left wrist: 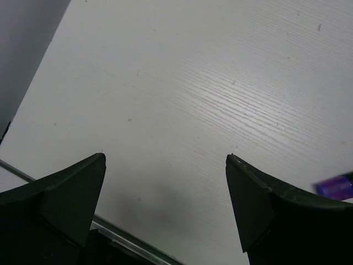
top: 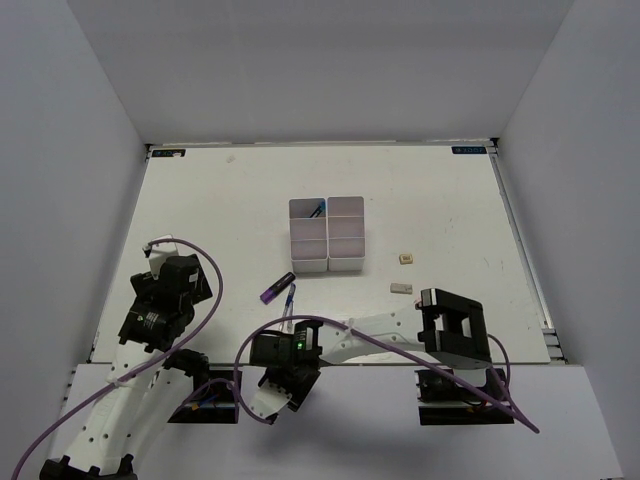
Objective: Sort the stationery into containers
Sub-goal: Pick up the pen from the corner of the board, then place the pen in the storage box.
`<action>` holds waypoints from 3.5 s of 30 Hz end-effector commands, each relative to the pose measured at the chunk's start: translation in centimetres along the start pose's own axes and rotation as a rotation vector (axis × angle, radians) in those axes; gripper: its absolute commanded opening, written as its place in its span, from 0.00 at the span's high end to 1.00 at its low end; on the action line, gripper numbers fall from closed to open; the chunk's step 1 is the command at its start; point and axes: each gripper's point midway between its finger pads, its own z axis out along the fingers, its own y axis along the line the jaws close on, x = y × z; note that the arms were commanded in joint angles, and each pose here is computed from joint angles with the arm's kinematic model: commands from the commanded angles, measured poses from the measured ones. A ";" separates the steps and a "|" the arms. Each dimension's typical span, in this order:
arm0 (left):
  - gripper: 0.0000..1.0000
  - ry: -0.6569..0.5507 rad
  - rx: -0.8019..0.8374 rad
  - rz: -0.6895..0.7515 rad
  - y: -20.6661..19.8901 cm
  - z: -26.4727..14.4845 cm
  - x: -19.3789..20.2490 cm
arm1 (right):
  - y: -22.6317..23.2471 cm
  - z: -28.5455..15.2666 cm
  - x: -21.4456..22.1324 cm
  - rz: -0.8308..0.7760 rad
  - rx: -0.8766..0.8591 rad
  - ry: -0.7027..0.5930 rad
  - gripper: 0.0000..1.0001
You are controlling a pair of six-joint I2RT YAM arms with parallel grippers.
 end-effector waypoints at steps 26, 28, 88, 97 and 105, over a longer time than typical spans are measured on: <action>0.00 -0.020 -0.015 -0.026 0.5 -0.2 -0.3 | 8.7 4.1 3.4 -0.077 -0.420 0.069 0.56; 0.00 -0.022 -0.012 -0.028 0.4 -0.2 -0.3 | 9.1 4.4 3.6 -0.068 -0.450 0.077 0.57; 0.00 0.080 0.346 0.086 -6.3 -0.3 1.5 | -9.6 -26.9 33.4 0.324 0.268 0.840 1.00; 0.00 0.078 0.348 0.085 -6.3 -0.3 1.5 | -9.7 -25.5 35.0 0.362 0.232 0.842 1.00; 0.00 0.084 0.346 0.090 -6.3 -0.2 1.6 | -10.6 -24.9 35.9 0.399 0.267 0.832 1.00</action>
